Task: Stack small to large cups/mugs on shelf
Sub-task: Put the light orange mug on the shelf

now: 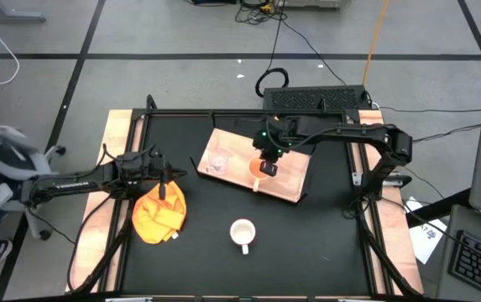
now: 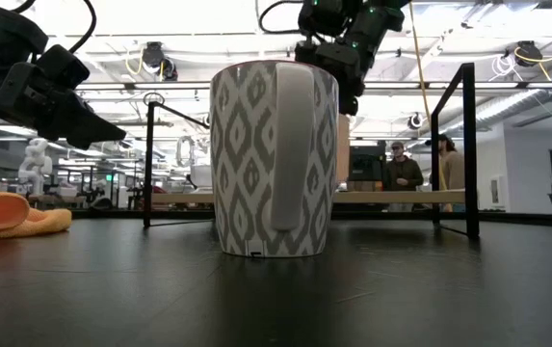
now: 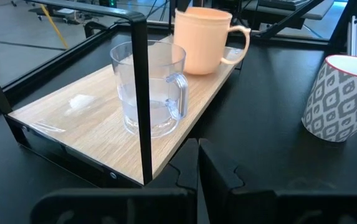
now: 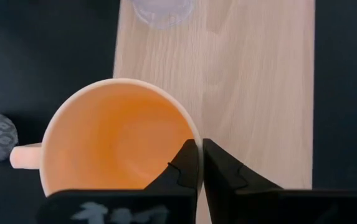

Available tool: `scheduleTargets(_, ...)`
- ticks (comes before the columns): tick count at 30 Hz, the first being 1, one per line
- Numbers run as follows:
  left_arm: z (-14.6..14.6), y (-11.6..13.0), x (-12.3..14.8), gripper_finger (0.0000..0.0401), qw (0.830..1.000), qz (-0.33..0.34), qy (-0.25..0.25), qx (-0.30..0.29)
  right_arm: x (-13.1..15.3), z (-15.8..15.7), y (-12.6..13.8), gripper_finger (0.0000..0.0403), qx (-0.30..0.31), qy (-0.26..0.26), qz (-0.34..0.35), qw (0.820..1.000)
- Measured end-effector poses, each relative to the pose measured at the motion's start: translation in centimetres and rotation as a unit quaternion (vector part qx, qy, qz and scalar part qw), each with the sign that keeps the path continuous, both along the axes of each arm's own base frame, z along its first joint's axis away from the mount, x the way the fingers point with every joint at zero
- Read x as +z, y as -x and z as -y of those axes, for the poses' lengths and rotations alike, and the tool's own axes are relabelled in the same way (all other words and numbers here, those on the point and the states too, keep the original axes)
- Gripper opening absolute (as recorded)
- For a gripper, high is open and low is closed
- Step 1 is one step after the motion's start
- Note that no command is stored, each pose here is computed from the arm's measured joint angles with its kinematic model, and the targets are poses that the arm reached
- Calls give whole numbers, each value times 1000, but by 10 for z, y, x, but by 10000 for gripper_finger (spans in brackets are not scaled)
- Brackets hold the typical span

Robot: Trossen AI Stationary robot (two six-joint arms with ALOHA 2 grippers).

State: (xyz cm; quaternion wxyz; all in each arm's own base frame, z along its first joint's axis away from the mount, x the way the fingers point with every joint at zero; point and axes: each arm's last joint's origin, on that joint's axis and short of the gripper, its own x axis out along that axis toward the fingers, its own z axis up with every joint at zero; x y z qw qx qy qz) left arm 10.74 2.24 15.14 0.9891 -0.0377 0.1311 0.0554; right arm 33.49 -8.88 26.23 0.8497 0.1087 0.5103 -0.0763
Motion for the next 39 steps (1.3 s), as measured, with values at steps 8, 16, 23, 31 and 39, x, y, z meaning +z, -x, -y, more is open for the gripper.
scheduleTargets(8, 0, 0, 0, 17, 1000, 0, 0, 0, -3, 1, -3, 0, 1, 4, 2, 1000)
scheduleTargets(16, 0, 0, 0, 17, 1000, 0, 0, 0, -7, 1, -2, 0, 0, 3, -3, 1000)
scheduleTargets(23, 0, 0, 0, 17, 1000, 0, 0, 0, -13, 0, 0, 1, -1, 1, -7, 1000)
scheduleTargets(31, 0, 0, 0, 17, 1000, -1, 0, 0, -13, 0, 0, 1, -2, 2, -3, 1000)
scheduleTargets(39, 0, 0, 0, 17, 1000, 0, 0, 0, -13, 0, -2, 2, -11, 12, -2, 1000)
